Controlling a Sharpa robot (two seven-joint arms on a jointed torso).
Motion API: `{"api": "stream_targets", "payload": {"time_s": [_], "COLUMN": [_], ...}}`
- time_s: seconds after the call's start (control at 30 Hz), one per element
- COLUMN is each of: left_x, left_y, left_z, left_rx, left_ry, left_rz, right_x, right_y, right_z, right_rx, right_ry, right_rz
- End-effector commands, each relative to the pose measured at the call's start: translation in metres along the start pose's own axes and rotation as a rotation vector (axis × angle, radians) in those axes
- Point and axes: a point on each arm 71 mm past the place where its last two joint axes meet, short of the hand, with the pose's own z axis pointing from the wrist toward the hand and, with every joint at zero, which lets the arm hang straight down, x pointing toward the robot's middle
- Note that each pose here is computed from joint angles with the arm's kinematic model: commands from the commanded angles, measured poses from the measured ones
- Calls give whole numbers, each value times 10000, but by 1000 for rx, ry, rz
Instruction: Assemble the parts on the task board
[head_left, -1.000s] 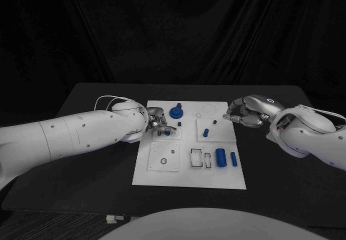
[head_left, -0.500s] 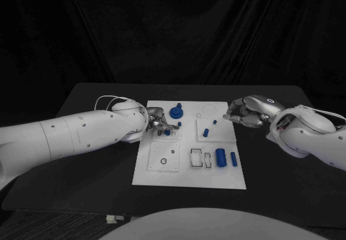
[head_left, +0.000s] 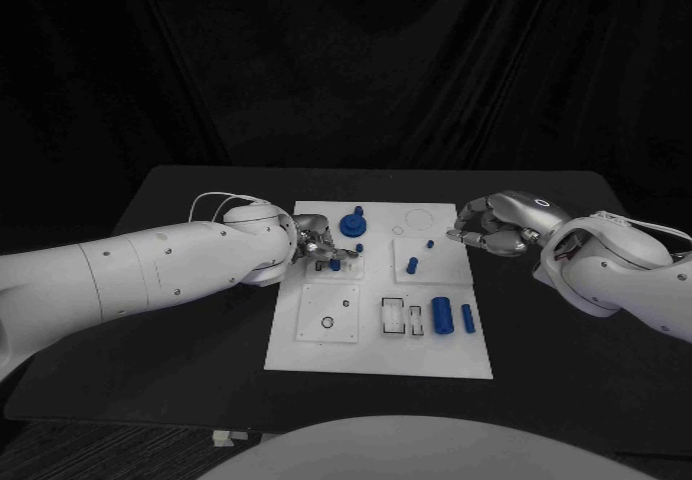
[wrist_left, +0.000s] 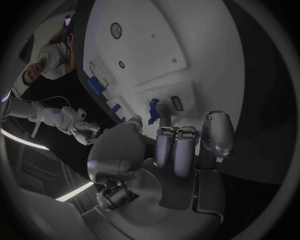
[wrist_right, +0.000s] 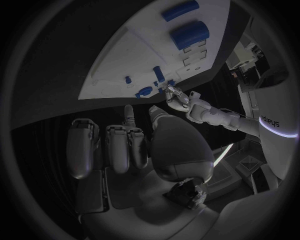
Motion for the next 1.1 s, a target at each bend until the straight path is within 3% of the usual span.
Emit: {"api": "stream_targets", "payload": {"time_s": [0.03, 0.6, 1.1], "left_x": [7, -4, 0], "left_y": [-46, -59, -20], "left_z": [6, 12, 8], "left_rx": [37, 49, 33], "left_ry": [-19, -32, -18], "left_rz": [-10, -14, -10], "right_x": [3, 6, 10], "right_y": [-14, -16, -17], "right_z": [-8, -6, -3], "right_rx": [16, 16, 16], "right_ry": [-7, -7, -4], "right_rz": [0, 0, 0]}}
